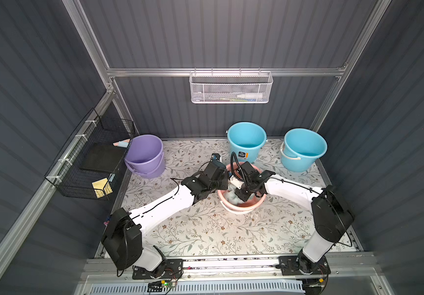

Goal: Wipe the inside of the bucket with a cloth
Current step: Wipe the dirt from the inside of the bucket.

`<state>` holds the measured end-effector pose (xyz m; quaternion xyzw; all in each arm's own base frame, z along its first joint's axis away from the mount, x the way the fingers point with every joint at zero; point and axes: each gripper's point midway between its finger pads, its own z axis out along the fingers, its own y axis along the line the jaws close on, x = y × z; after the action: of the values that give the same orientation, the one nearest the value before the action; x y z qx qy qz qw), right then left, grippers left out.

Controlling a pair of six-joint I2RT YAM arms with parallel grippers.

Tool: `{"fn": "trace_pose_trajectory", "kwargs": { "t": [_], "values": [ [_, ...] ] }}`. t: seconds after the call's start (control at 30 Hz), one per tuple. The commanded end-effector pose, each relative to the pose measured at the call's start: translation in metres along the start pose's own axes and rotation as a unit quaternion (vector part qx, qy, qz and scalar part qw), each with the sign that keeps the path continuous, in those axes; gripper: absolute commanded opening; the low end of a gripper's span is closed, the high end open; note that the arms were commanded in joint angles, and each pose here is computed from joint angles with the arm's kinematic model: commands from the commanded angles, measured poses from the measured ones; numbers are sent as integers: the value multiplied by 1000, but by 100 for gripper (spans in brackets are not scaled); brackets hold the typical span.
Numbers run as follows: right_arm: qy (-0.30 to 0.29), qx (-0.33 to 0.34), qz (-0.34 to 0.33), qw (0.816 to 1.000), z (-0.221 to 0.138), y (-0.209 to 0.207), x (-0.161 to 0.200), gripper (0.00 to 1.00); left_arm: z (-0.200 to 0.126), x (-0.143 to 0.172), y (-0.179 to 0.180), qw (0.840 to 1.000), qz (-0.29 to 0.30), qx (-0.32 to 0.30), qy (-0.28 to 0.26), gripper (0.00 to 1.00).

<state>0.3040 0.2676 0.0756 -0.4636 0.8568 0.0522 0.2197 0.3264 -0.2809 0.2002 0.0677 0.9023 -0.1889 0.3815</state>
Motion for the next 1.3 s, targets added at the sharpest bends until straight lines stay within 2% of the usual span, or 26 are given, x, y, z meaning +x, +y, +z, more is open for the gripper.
{"fn": "trace_pose_trajectory", "kwargs": {
  "t": [0.0,0.2,0.33,0.43,0.53,0.7,0.9,1.07,1.17,1.27],
  "values": [
    [-8,68,10,998,5,-24,-2,0,-20,-20,-19,999,11,35,-39,0],
    [9,176,13,984,-3,-58,9,0,-27,-20,-21,998,23,29,-49,0],
    [55,232,-1,971,-16,-75,29,0,-25,-16,-13,999,29,-4,-44,0],
    [114,245,-26,963,-22,-77,52,0,-23,-11,-12,998,43,-26,-42,0],
    [165,229,-50,958,-26,-70,72,0,-25,-9,-15,997,53,-42,-48,0],
    [234,167,-67,956,-34,-44,100,0,-26,-8,-19,995,62,-54,-55,0],
    [242,-7,-26,970,-36,17,113,0,-30,-10,-22,995,57,-45,-70,0],
    [202,-148,29,968,-32,64,98,0,-34,-9,-23,994,52,-32,-86,0],
    [151,-219,60,962,-32,86,74,0,-36,-7,-24,994,50,-22,-91,0],
    [96,-256,82,958,-29,95,48,0,-36,-3,-28,995,47,-6,-92,0]
  ]
}}
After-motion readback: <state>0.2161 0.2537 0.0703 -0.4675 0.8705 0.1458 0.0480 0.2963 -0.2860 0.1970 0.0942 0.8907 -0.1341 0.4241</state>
